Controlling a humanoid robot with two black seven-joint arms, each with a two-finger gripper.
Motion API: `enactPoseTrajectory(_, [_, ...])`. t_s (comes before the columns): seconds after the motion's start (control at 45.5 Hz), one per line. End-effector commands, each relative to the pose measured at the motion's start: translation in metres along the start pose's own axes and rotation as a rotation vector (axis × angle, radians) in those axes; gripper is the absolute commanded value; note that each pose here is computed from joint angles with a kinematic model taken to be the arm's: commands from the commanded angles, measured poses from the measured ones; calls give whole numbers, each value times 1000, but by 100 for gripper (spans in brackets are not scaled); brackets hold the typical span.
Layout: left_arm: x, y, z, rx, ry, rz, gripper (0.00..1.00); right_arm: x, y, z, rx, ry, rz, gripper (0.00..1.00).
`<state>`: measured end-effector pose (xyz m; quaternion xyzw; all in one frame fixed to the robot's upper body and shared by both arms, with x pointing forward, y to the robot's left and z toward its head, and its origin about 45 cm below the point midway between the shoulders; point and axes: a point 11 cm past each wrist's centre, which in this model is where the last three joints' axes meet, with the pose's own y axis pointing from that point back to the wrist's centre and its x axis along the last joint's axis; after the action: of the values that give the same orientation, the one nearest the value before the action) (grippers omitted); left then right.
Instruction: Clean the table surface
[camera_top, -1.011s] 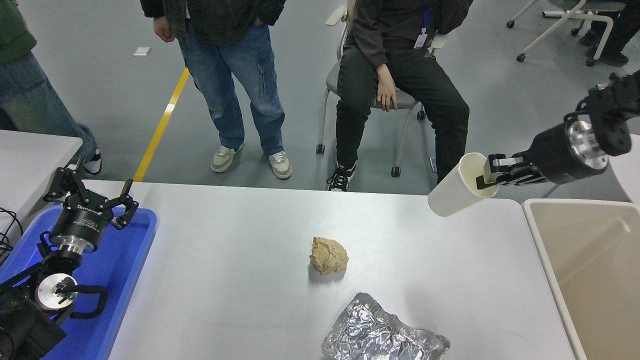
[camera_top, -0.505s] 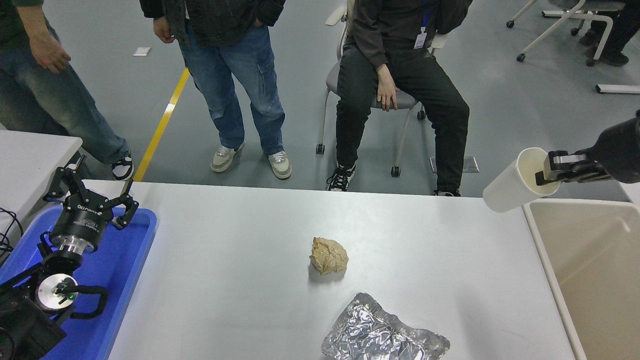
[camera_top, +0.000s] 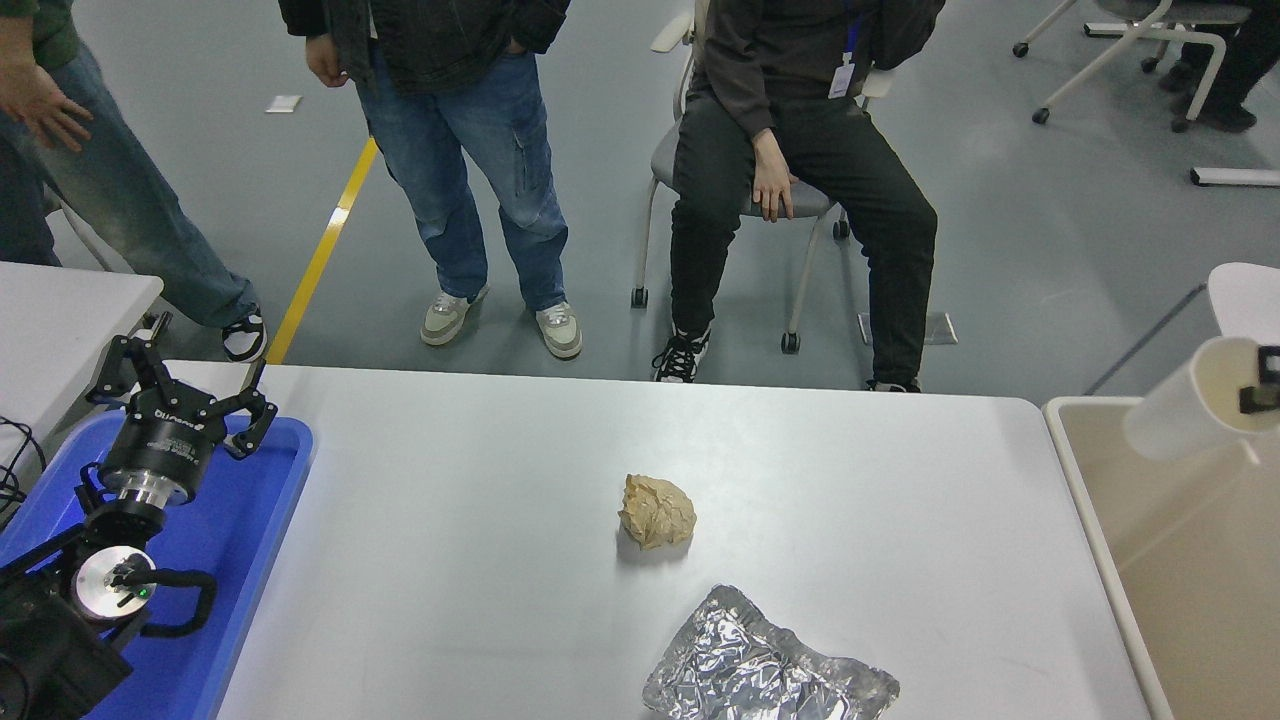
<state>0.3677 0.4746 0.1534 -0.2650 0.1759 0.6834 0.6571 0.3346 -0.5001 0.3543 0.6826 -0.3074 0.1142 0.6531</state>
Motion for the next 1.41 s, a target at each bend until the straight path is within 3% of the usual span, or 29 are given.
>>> enactPoseTrajectory(0.0, [0,0,0,0,0,0,100,-8,-14,38,-50,-75,41,0])
enactPoseTrajectory(0.879, [0,0,0,0,0,0,100,-87,-112,153,-297,-233,120,0])
enactPoseTrajectory(1.385, [0,0,0,0,0,0,100,-132,-163,161,-405,-259,173,0])
